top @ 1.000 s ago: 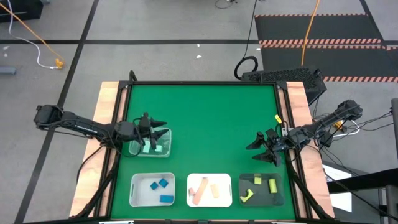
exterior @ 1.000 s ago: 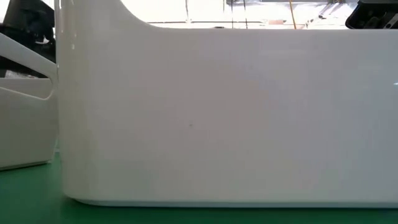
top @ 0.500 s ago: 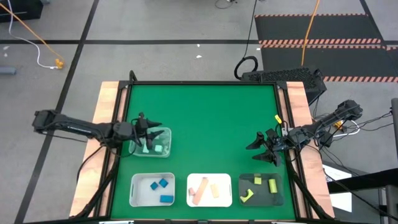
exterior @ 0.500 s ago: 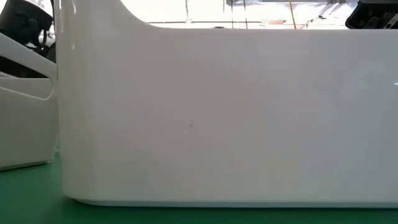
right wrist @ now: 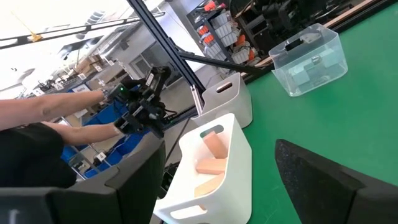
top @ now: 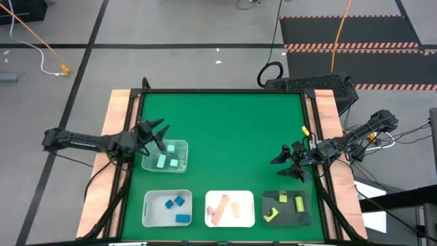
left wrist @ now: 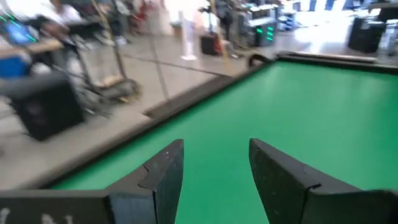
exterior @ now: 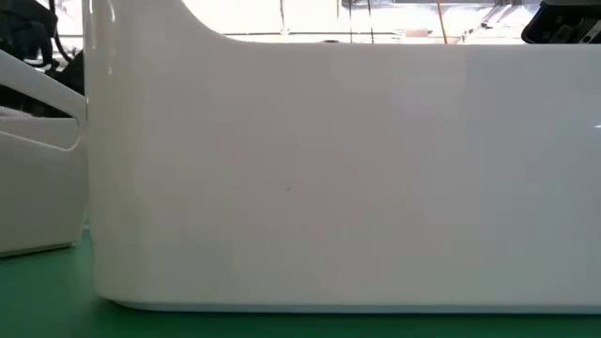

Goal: Sort & place blocks by color
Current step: Return to Home Position

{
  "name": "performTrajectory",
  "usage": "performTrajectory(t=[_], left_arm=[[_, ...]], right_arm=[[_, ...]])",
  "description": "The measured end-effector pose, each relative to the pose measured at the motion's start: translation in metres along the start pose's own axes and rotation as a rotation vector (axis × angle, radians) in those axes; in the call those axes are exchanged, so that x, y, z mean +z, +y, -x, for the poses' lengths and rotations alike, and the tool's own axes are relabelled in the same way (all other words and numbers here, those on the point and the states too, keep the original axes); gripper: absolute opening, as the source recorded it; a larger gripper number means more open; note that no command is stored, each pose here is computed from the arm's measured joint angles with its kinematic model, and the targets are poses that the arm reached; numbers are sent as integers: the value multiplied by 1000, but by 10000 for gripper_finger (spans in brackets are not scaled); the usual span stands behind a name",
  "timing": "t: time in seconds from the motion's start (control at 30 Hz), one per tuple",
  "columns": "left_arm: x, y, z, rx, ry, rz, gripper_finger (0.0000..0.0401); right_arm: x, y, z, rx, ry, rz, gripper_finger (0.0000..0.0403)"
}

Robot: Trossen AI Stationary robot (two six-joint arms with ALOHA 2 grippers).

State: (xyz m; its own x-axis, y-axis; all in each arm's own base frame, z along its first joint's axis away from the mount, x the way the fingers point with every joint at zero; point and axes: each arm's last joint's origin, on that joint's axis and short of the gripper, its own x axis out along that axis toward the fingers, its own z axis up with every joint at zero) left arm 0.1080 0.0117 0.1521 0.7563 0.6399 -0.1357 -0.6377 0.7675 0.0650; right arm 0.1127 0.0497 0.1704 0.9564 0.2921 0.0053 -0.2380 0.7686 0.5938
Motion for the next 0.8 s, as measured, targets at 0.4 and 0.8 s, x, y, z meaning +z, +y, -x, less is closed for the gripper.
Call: performTrajectory(t=[0.4,0.8], left_arm=[[11,7,6,42,-104,-47,184],[11,7,6,40,-104,-37,184]], right_arm=[[0,0,0,0,0,0,290],[0,0,0,0,0,0,290]])
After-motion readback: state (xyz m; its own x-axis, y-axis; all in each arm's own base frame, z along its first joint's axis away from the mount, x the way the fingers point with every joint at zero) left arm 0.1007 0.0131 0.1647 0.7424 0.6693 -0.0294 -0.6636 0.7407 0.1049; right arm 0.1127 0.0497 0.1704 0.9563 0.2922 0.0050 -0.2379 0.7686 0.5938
